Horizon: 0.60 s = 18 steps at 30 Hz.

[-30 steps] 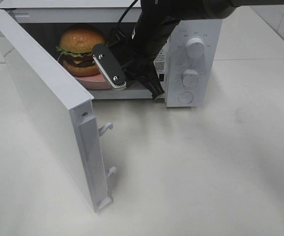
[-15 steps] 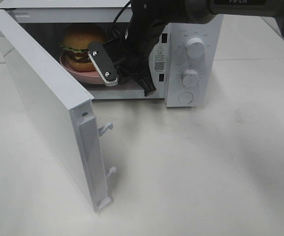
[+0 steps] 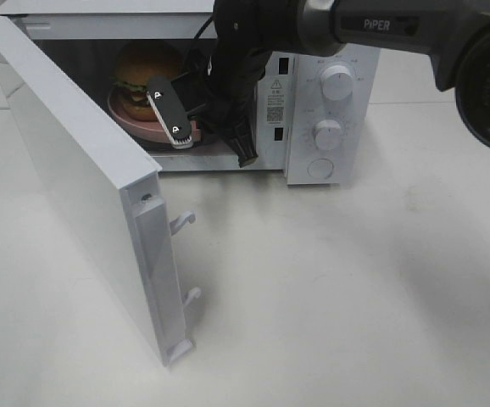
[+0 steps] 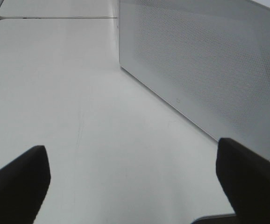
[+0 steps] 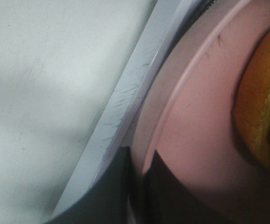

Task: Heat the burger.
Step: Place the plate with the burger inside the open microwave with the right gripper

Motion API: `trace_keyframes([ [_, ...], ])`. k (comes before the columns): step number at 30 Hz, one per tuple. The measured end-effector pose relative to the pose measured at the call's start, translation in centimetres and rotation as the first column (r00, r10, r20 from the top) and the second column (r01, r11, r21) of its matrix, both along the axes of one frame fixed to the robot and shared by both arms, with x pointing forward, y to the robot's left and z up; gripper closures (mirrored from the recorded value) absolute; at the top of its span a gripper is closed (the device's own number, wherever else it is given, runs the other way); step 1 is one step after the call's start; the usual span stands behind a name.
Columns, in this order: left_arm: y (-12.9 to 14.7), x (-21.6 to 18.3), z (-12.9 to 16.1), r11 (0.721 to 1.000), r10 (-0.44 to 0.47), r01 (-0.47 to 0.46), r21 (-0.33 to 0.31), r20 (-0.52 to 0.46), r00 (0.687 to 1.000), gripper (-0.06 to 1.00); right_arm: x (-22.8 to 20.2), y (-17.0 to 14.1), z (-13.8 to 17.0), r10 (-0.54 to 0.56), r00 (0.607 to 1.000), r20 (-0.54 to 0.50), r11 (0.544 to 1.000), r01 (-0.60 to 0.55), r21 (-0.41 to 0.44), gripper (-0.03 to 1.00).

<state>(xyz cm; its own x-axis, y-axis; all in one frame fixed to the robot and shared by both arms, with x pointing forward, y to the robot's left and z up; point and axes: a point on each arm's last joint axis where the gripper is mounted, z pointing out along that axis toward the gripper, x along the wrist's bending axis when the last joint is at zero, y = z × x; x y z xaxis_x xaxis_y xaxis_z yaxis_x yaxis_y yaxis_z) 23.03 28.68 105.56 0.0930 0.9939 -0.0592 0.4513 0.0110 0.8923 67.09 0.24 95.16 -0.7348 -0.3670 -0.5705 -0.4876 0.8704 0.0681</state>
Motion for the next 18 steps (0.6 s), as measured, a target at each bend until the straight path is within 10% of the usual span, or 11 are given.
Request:
trace_keyframes([
  [18,0.0,0.0,0.0,1.0,0.0,0.0,0.0,0.0,1.0,0.06,1.2,0.6,-1.3,-0.059,0.998,0.014,0.998,0.059,0.035,0.88],
])
